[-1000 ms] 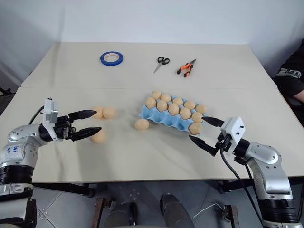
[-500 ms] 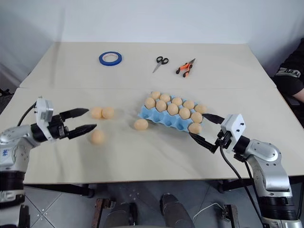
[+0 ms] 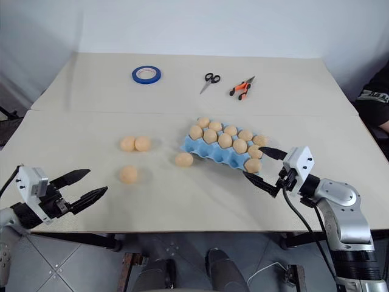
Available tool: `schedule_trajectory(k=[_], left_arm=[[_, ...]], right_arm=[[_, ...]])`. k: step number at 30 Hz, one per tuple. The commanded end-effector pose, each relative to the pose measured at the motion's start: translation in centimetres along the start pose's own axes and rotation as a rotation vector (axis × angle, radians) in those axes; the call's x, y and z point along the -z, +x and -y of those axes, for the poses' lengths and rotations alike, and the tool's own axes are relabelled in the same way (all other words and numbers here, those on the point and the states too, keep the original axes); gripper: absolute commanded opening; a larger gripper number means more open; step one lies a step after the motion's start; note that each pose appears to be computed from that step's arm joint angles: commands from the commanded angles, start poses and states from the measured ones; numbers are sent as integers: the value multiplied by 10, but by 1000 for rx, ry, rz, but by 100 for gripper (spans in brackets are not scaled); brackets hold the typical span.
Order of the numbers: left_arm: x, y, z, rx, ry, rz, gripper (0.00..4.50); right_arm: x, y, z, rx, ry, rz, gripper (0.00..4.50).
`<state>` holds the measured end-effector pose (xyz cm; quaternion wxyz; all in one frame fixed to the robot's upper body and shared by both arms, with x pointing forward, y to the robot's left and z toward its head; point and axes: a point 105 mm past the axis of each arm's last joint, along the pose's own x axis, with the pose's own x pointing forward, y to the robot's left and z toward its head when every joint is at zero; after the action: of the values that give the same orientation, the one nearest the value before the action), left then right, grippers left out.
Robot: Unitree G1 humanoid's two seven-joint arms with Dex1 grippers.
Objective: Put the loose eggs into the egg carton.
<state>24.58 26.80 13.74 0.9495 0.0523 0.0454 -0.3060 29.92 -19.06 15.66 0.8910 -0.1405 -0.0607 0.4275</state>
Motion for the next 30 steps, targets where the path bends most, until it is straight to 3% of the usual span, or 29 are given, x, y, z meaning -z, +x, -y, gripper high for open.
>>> schedule_trajectory(k=[1, 6, 13, 25, 28, 30], left_arm=[[-15, 15, 4, -2, 66, 53, 446], [-18, 44, 2, -15, 72, 88, 446], [-1, 72, 11, 53, 85, 26, 446], [33, 81, 14, 77, 39, -118, 446], [35, 82, 12, 66, 59, -122, 390], [34, 83, 9, 53, 64, -115, 327]], right_arm=[[-8, 0, 4, -2, -33, 19, 450], [-9, 0, 4, 0, -37, 19, 450], [-9, -1, 4, 18, -43, 17, 450], [-11, -7, -3, 13, -46, 21, 450], [-11, -7, -2, 22, -50, 20, 450], [-11, -7, -1, 29, -52, 21, 450]])
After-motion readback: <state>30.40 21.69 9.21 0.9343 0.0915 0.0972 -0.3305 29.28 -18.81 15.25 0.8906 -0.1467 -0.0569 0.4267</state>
